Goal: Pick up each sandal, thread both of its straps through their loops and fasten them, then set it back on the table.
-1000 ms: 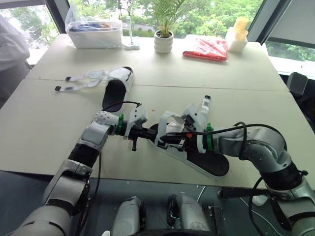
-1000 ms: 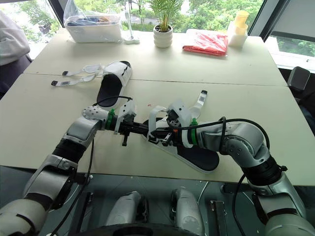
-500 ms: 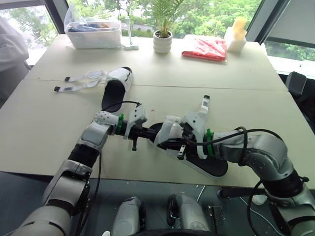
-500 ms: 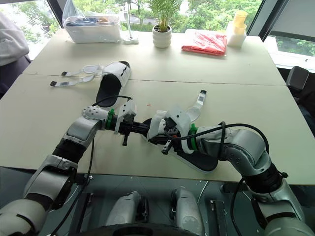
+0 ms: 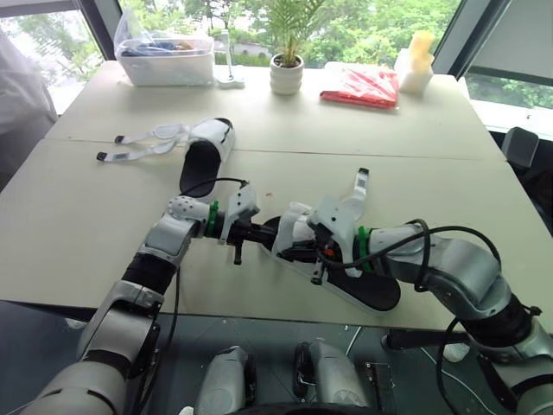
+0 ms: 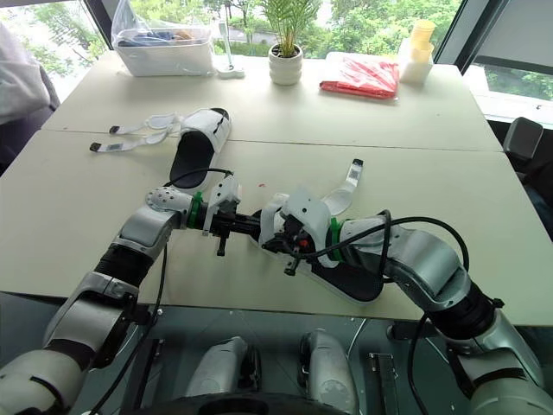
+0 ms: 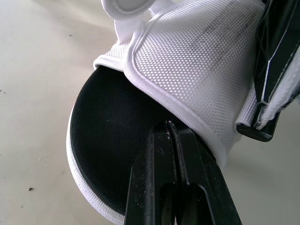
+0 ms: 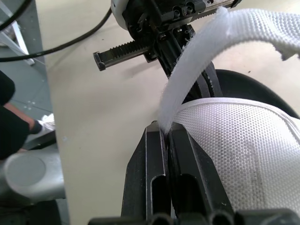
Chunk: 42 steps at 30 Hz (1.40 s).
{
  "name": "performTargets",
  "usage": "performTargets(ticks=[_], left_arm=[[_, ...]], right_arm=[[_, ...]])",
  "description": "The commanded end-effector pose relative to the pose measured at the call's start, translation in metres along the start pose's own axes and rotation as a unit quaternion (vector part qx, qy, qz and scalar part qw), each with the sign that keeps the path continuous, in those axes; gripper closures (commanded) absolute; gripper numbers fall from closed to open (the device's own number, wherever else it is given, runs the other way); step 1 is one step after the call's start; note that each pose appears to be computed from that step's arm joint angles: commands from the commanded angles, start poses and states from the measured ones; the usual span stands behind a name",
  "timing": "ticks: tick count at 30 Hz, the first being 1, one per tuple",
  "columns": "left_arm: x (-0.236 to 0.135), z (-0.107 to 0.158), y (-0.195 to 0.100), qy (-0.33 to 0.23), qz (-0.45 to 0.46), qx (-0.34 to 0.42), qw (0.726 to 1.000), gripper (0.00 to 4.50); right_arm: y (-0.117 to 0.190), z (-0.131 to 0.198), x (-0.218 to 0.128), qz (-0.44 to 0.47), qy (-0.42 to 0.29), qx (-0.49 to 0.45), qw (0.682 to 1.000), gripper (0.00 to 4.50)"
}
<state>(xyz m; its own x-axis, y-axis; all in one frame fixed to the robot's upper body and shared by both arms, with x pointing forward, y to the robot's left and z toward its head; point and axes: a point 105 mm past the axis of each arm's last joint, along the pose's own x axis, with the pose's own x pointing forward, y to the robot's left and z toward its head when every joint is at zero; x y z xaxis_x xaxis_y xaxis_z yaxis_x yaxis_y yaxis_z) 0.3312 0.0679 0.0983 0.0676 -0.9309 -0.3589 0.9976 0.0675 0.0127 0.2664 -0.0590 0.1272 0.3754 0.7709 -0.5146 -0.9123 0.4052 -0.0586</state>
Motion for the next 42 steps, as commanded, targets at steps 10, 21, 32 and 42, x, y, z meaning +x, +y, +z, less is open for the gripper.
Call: performTargets(ticks=[10,21,32,42], left_arm=[[-0.001,0.003,0.004,-0.005,0.014,0.004,1.0,4.5],[-0.001,0.003,0.006,-0.001,0.011,0.006,1.0,4.5],[0.003,0.005,0.008,-0.002,0.005,0.01,1.0,4.5],[0.001,0.002,0.008,-0.001,0.008,0.008,1.0,4.5]], right_arm=[[0.001,-0.027,-0.003,0.005,0.051,0.025,0.998,4.44],[0.006,0.006,-0.024,0.013,-0.036,0.047,0.998,1.08],[-0.004,0.022,-0.029,-0.01,-0.082,0.131,0.988,0.05],[-0.001,0.019,-0.015,0.001,-0.073,0.159,0.984,4.45]])
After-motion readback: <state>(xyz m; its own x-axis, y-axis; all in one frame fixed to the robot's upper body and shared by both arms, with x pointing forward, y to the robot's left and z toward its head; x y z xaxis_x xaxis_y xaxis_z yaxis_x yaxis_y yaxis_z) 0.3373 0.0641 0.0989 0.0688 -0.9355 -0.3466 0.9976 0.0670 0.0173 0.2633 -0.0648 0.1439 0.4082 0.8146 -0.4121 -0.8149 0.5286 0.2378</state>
